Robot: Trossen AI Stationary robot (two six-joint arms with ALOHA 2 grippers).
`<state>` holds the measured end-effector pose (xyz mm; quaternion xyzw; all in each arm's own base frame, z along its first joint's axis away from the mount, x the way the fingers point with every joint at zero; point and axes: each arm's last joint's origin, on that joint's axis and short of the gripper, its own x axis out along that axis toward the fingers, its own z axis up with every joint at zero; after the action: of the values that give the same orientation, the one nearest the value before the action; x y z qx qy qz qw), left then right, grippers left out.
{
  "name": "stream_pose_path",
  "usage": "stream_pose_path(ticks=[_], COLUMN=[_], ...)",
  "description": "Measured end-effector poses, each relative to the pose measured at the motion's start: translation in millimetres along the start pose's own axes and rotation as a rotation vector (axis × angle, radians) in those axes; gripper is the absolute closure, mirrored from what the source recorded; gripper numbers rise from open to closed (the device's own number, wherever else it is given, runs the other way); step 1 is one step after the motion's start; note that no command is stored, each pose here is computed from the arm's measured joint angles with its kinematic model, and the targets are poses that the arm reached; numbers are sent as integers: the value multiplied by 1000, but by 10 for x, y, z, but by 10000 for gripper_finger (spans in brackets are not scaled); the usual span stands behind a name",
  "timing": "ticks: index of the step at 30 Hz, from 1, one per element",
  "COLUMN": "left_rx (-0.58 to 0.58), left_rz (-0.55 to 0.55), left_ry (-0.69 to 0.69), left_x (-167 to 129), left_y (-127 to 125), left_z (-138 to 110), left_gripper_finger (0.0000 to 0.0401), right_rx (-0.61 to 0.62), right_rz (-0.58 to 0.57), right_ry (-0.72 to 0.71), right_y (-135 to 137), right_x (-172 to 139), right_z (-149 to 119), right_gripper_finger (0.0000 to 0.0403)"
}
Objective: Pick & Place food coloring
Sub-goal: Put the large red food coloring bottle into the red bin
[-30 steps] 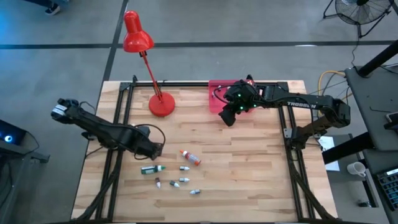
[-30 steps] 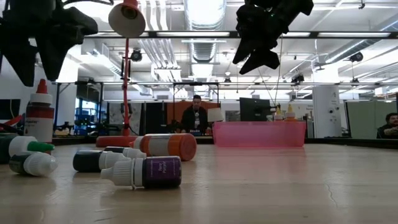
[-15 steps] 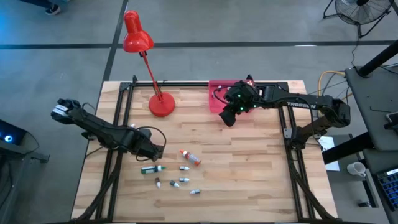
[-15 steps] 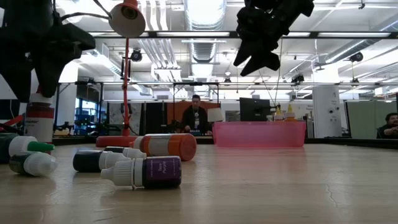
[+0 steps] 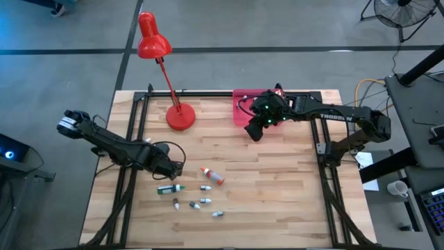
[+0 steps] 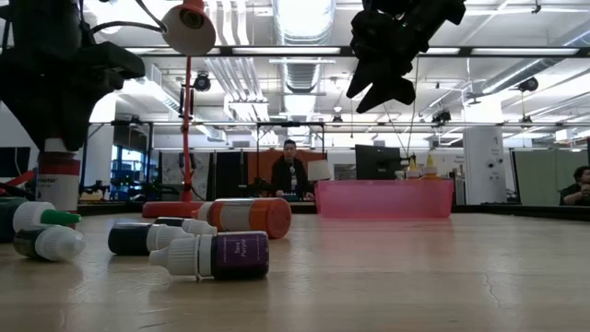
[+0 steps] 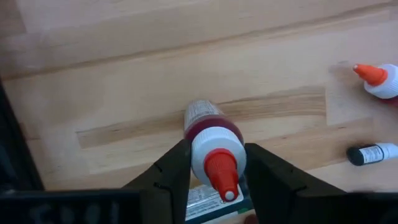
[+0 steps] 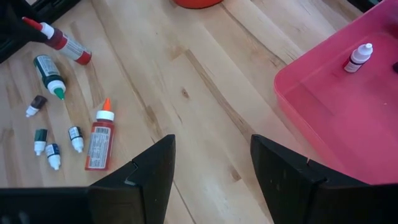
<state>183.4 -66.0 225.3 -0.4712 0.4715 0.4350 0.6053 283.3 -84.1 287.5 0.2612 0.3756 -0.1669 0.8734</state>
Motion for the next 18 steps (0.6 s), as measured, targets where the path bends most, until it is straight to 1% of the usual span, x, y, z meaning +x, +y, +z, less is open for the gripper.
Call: stream_pose_path(ticks=[4, 8, 11, 14, 18], left_rx=[5, 5, 14, 50, 107], left_rz=[0, -4, -35, -70, -116], left_ry=[-2, -2, 3, -8, -44], left_x=[0, -8, -79, -171, -313], left_y=[0, -6, -65, -149, -285], left_z=[0, 0, 37, 184, 524], left_gripper_finger=[299, 305, 307, 308, 309], right_rx=[0, 2, 29, 26, 12], right_rz=[0, -1, 6, 9, -15], right_ry=[0, 0, 8, 1, -60], right_y=[0, -1, 0, 5, 18], right_x=[0, 0, -4, -51, -255], right_z=[0, 0, -6, -8, -10], right_gripper_finger=[202, 202, 202, 202, 202])
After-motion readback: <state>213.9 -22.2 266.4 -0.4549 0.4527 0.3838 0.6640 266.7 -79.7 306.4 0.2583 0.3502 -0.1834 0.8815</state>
